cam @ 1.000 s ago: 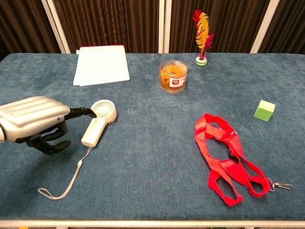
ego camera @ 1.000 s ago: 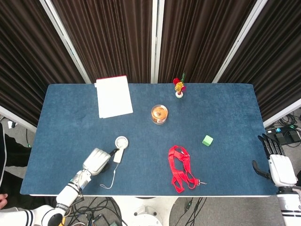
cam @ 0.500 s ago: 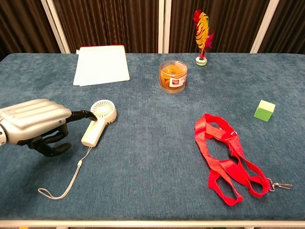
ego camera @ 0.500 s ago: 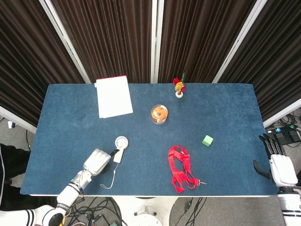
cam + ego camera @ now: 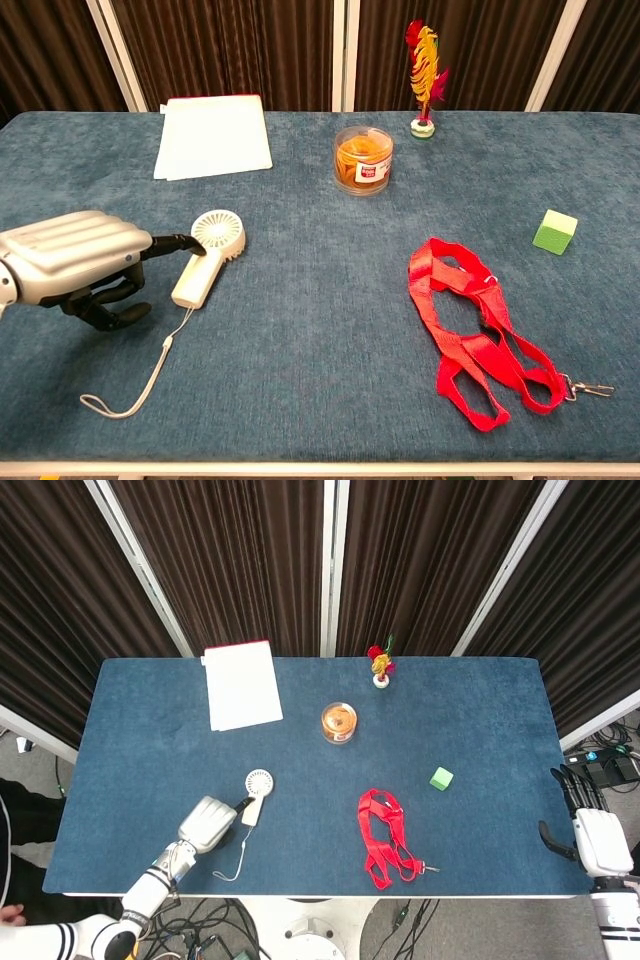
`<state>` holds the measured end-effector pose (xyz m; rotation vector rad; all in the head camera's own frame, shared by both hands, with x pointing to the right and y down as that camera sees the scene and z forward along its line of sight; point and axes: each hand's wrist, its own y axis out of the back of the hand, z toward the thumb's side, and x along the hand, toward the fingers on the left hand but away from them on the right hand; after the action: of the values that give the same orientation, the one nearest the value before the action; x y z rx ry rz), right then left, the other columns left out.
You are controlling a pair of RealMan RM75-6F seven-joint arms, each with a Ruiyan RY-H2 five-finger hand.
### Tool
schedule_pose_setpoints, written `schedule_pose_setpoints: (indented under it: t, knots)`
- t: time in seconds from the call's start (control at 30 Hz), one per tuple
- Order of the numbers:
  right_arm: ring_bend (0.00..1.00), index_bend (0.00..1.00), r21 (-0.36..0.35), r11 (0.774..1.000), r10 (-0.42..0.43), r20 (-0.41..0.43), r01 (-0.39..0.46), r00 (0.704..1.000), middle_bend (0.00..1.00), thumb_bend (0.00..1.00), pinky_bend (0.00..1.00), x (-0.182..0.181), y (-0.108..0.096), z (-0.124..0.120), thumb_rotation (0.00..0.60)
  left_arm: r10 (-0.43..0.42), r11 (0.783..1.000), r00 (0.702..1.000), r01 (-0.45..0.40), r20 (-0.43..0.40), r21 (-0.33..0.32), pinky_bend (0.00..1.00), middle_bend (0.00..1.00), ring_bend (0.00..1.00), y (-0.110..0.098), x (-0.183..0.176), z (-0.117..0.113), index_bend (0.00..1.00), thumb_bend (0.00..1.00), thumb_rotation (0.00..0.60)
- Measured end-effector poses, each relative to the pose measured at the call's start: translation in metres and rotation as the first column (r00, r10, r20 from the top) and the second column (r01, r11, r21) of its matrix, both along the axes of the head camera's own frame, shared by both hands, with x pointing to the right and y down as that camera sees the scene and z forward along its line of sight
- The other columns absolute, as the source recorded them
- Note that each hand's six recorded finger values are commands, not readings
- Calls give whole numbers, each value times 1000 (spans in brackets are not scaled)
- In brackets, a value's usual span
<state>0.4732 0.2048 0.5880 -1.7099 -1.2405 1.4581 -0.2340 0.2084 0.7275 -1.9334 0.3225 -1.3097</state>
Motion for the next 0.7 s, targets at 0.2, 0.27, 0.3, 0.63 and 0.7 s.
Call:
schedule_pose_setpoints:
  t: [0.2, 0.27, 0.3, 0.63, 0.7]
  knots:
    - [0, 0, -3, 1000, -1, 0, 1, 1000, 0, 318, 0, 0, 0, 1, 600, -2, 1000, 1000, 2, 10, -16, 863, 867, 874, 0, -2, 5, 130, 439, 600]
    - [0, 0, -3, 1000, 0, 1, 0, 1000, 0, 318, 0, 0, 0, 1, 600, 0, 1000, 1000, 0, 13, -20, 863, 867, 875, 2, -2, 6, 130, 439, 600]
    - [0, 0, -2, 1000, 1, 1, -1, 1000, 0, 318, 0, 0, 0, 1, 600, 0, 1000, 1000, 0, 13, -20, 863, 867, 875, 2, -2, 5, 130, 439, 600]
    - [0, 0, 11, 1000, 0, 11, 0, 1000, 0, 318, 0, -2, -2, -1, 600, -36, 997, 999, 36, -2, 74, 863, 867, 875, -16, -9, -17, 130, 439, 600]
    - [0, 0, 11, 1000, -2, 12, 2, 1000, 0, 318, 0, -2, -1, -1, 600, -56, 993, 998, 56, -6, 102, 863, 867, 875, -22, -13, -23, 130, 439, 600]
